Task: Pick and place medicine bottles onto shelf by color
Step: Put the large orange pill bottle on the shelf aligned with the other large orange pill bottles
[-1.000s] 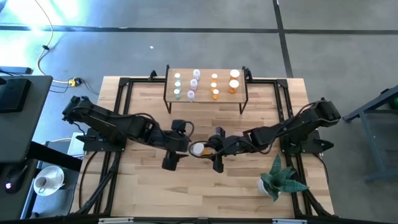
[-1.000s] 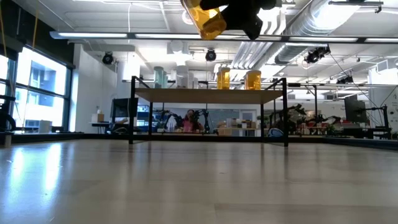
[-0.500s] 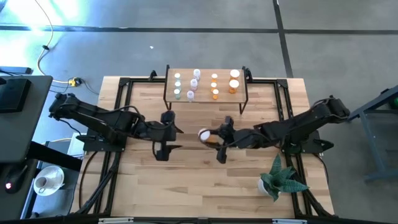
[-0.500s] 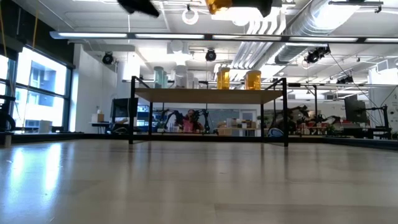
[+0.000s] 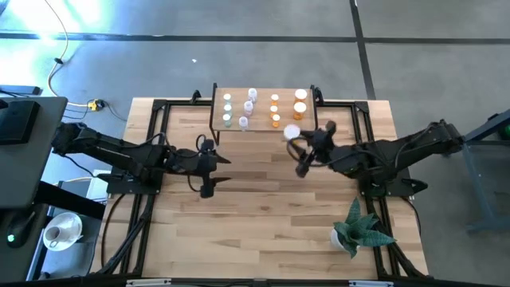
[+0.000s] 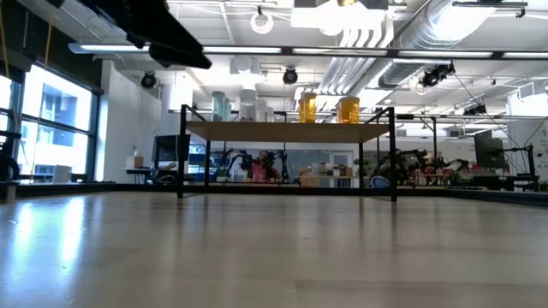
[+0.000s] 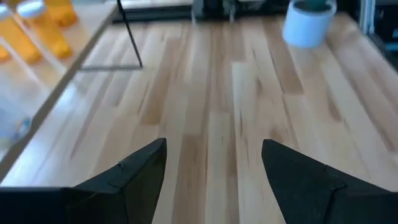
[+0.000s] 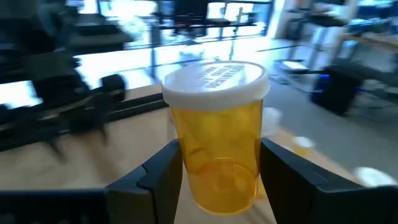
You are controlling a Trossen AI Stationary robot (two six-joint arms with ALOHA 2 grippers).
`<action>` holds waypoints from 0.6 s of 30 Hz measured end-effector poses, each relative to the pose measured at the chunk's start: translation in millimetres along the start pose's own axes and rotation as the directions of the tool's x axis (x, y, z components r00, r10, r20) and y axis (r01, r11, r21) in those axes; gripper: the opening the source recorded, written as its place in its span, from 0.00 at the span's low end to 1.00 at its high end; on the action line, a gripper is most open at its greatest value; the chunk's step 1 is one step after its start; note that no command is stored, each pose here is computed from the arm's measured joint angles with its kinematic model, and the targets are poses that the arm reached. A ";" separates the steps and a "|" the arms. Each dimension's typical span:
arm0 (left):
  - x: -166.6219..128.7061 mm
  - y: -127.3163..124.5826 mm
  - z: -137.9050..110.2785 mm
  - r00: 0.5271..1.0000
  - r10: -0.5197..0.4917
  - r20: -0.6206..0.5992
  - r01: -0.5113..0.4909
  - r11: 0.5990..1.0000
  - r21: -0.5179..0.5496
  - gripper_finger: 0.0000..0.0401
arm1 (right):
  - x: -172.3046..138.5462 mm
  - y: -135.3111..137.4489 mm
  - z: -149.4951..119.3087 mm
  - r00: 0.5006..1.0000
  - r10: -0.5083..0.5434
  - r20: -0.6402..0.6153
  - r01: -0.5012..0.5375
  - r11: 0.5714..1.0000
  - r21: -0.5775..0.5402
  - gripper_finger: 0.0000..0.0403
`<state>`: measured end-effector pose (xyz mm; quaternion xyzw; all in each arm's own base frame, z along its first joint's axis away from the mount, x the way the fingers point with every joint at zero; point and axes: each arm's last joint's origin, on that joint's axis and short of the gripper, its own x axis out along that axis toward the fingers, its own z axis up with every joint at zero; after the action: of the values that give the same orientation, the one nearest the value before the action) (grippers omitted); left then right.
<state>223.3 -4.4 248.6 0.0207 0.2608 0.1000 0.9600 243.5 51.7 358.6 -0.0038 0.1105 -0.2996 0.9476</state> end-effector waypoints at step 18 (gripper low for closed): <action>12.4 34.3 -19.0 0.998 0.019 0.061 -0.019 1.000 0.004 0.64 | 30.0 -44.7 -117.8 0.965 -0.261 -0.039 0.262 0.928 0.265 0.45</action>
<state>218.0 31.4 229.2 0.0286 0.2315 0.1077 0.9664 217.0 4.9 240.7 0.1102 0.0689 -0.4352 0.8909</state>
